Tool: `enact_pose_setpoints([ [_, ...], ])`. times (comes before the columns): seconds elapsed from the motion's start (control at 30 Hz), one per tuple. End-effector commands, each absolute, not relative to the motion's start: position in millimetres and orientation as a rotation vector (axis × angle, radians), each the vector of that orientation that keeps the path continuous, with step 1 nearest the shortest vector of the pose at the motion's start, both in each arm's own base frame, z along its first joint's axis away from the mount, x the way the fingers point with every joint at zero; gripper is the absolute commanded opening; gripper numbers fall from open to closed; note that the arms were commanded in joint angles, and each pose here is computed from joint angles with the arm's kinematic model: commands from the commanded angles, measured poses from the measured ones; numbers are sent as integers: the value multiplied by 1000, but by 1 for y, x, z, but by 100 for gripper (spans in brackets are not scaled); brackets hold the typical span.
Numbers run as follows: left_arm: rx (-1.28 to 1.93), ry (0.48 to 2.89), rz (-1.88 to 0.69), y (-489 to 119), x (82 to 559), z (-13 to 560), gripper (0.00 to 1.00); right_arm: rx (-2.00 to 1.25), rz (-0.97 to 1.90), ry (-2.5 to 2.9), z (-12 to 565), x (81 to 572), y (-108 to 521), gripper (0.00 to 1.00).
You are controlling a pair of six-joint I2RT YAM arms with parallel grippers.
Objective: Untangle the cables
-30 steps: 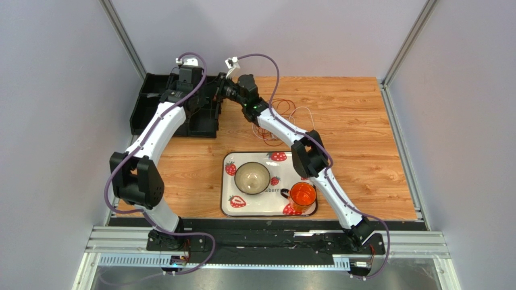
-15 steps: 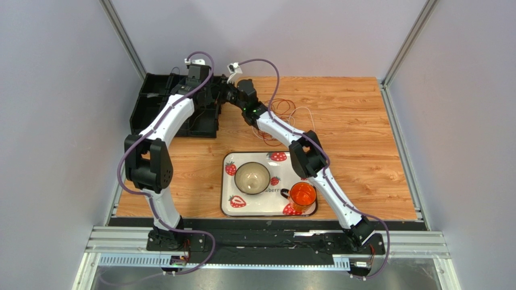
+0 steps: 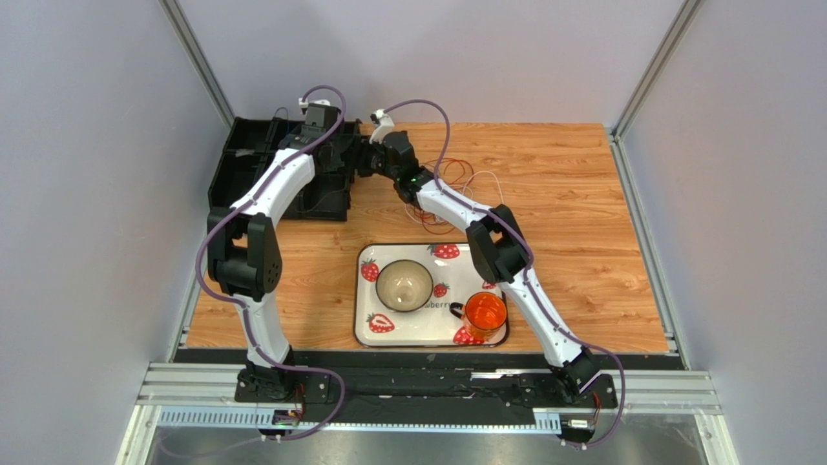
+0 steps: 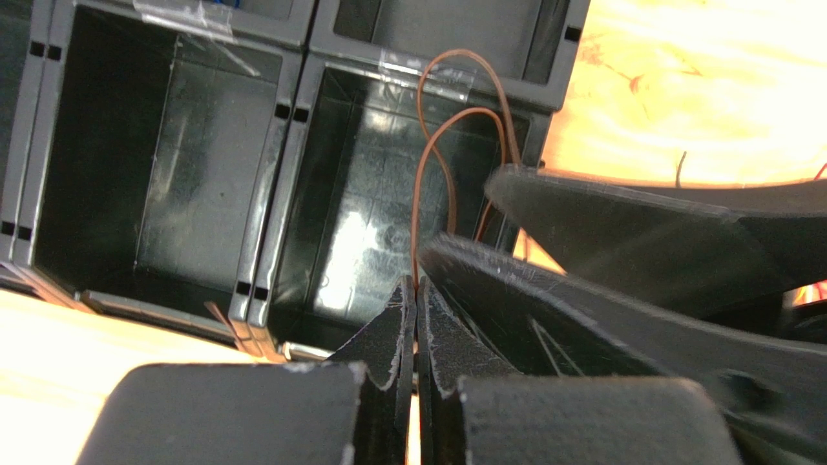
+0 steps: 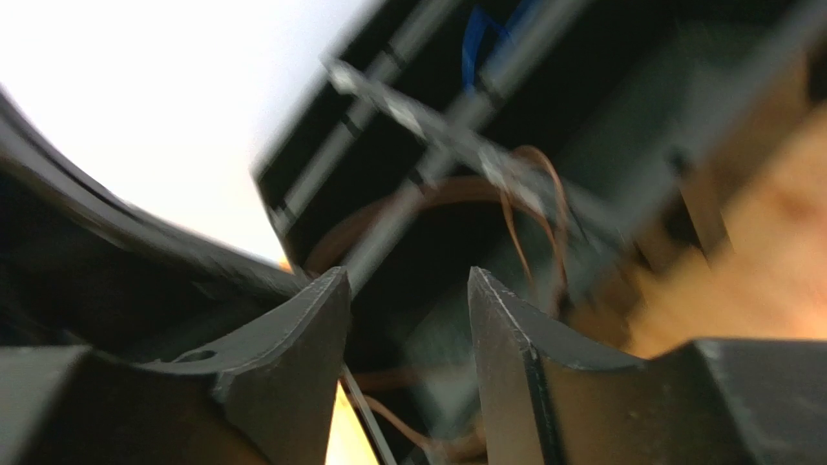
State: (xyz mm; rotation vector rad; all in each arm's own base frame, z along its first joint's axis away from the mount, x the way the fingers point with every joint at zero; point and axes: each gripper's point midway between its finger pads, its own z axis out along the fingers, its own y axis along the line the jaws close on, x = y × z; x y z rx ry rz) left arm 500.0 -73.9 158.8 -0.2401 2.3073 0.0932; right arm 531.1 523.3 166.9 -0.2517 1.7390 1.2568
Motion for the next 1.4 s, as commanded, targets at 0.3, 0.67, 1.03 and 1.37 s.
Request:
enact_pose_setpoints([
  [0.3, -248, 2259, 57, -75, 517, 186, 0, -317, 1071, 1762, 272, 484, 427, 58],
  [0.67, -269, 2346, 90, -64, 511, 183, 61, -320, 780, 1994, 226, 410, 335, 50],
  [1.03, -208, 2392, 59, -60, 451, 179, 55, -189, 493, 2106, 184, 360, 250, 46],
  [1.37, -98, 2444, 154, -59, 429, 140, 52, -243, 407, 2212, 135, 334, 227, 45],
])
